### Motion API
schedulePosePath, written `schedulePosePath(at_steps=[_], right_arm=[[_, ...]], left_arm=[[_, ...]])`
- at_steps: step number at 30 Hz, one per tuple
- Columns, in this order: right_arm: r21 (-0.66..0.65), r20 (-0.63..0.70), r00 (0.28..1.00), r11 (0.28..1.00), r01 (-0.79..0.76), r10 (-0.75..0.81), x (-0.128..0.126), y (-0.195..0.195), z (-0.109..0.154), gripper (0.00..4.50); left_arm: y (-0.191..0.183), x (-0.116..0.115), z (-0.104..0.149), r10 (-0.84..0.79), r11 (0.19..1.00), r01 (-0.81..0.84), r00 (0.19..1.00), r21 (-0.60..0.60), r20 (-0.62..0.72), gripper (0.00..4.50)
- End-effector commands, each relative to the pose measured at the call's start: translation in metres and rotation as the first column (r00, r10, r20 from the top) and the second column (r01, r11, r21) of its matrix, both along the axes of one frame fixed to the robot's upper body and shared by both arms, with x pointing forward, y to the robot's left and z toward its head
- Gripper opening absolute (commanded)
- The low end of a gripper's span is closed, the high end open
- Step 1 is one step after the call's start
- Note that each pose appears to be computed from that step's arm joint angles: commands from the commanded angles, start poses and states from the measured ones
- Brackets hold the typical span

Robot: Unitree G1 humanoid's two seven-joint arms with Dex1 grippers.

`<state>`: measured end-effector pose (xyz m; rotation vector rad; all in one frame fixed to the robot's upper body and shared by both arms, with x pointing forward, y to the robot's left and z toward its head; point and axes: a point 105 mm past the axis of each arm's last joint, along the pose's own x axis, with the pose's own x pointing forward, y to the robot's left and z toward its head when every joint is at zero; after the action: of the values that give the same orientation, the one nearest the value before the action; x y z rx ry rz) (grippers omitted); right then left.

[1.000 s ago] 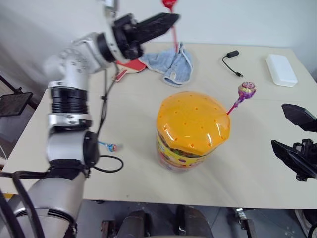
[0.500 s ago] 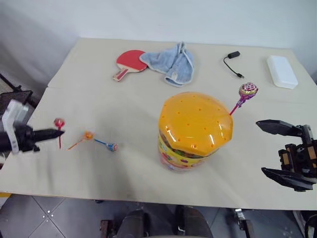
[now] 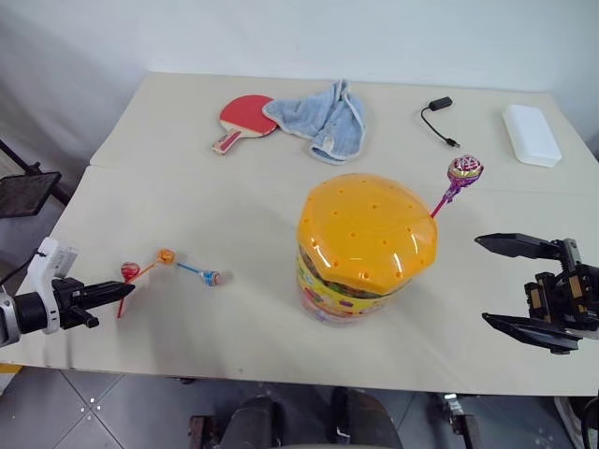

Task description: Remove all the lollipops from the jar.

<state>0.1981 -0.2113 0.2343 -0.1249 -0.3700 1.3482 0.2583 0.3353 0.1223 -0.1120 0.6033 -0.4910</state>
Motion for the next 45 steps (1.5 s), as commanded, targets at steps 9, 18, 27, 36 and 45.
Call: schedulePosePath(at_steps=[9, 18, 27, 36, 45], right_arm=[[-0.063, -0.094, 0.904, 0.909, 0.412, -0.416, 0.031, -0.028, 0.004, 4.5], [0.033, -0.084, 0.976, 0.978, 0.206, -0.202, 0.031, 0.015, 0.026, 4.5], [0.115, -0.087, 0.992, 0.988, 0.102, -0.092, 0.044, 0.04, 0.042, 4.31], [0.144, -0.077, 0.996, 0.988, 0.061, -0.05, 0.05, 0.054, 0.047, 1.61], [0.257, -0.024, 0.998, 0.965, 0.056, -0.052, 0.047, 0.035, 0.085, 0.02]], left_arm=[[0.013, -0.002, 0.085, -0.188, 0.982, 0.184, 0.922, 0.046, 0.337, 3.33], [-0.071, -0.013, 0.153, -0.524, 0.793, 0.598, 0.573, 0.115, 0.63, 3.33], [-0.115, -0.018, 0.142, -0.565, 0.687, 0.725, 0.484, 0.056, 0.669, 3.36], [-0.127, -0.018, 0.136, -0.559, 0.653, 0.757, 0.448, 0.036, 0.698, 3.37], [-0.127, -0.016, 0.133, -0.559, 0.623, 0.782, 0.425, 0.022, 0.712, 3.37]])
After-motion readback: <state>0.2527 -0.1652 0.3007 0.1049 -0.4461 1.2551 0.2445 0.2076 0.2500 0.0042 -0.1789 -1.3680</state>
